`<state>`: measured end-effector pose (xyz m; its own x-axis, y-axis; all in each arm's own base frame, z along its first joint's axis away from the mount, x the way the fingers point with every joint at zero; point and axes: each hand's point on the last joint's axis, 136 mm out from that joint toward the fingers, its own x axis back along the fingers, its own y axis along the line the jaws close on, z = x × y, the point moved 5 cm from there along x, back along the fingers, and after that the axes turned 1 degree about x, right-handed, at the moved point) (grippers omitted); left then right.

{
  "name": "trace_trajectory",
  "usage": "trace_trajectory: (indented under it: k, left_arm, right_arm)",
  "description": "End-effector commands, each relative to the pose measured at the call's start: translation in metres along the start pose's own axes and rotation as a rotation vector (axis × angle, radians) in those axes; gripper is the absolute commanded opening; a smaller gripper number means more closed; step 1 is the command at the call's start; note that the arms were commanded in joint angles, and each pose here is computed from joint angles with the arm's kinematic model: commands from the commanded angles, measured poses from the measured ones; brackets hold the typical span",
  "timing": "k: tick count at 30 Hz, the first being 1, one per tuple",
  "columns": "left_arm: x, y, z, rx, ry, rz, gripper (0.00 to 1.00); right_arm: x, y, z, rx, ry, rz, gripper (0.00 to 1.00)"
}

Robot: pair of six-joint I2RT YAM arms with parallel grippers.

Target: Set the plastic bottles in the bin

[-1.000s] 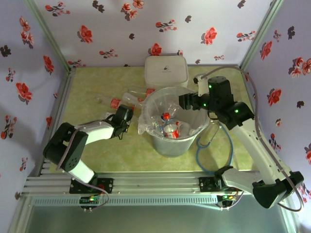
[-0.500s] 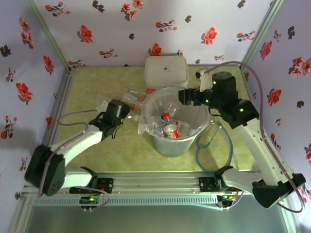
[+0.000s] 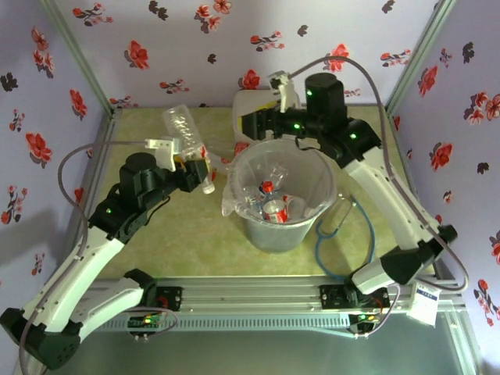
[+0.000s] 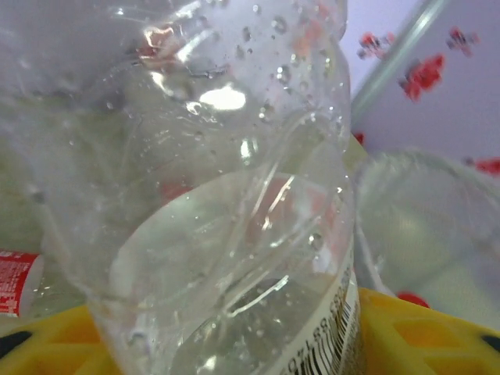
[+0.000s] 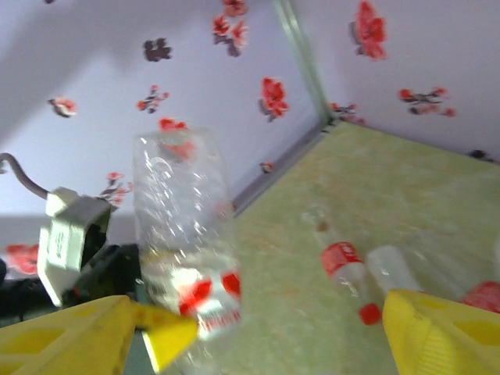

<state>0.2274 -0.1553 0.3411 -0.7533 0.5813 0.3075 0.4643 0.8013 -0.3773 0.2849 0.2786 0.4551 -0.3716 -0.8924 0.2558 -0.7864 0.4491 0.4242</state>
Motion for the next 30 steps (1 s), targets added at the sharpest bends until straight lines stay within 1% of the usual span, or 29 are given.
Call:
trace_trajectory:
  k: [1, 4, 5, 9, 12, 16, 21, 24, 25, 28, 30]
  left_arm:
    - [0.006, -0.015, 0.012, -0.158, 0.094, 0.120, 0.47]
    - [0.006, -0.020, 0.012, -0.181, 0.092, 0.163, 0.47]
    - [0.006, -0.022, 0.013, -0.189, 0.090, 0.181, 0.47]
    - [0.008, -0.026, 0.013, -0.209, 0.076, 0.222, 0.45]
    - [0.006, -0.026, 0.015, -0.215, 0.096, 0.223, 0.44]
    - [0.004, -0.028, 0.015, -0.224, 0.098, 0.231, 0.43]
    - [0.004, -0.030, 0.012, -0.241, 0.094, 0.239, 0.43]
    - [0.003, -0.030, 0.012, -0.244, 0.097, 0.237, 0.43]
    - [0.004, -0.031, 0.011, -0.246, 0.096, 0.239, 0.43]
    - [0.006, -0.031, 0.009, -0.250, 0.084, 0.239, 0.49]
    - [0.007, -0.032, 0.008, -0.249, 0.073, 0.242, 0.53]
  right_arm:
    - [-0.016, 0.026, -0.009, -0.013, 0.025, -0.148, 0.90]
    - [-0.036, 0.035, -0.001, 0.028, 0.092, -0.170, 0.96]
    - [-0.043, 0.034, 0.002, 0.031, 0.109, -0.170, 0.97]
    - [-0.063, 0.028, 0.008, -0.012, 0.155, -0.189, 0.97]
    - [-0.072, 0.035, 0.009, -0.023, 0.172, -0.245, 0.96]
    - [-0.084, 0.042, 0.017, -0.058, 0.205, -0.320, 0.87]
    - [-0.089, 0.039, 0.021, -0.064, 0.218, -0.313, 0.74]
    - [-0.087, 0.040, 0.018, -0.050, 0.202, -0.310, 0.72]
    - [-0.087, 0.040, 0.017, -0.047, 0.197, -0.305, 0.70]
    - [-0.082, 0.039, 0.009, -0.027, 0.161, -0.287, 0.60]
    - [-0.078, 0.041, 0.001, -0.013, 0.131, -0.286, 0.58]
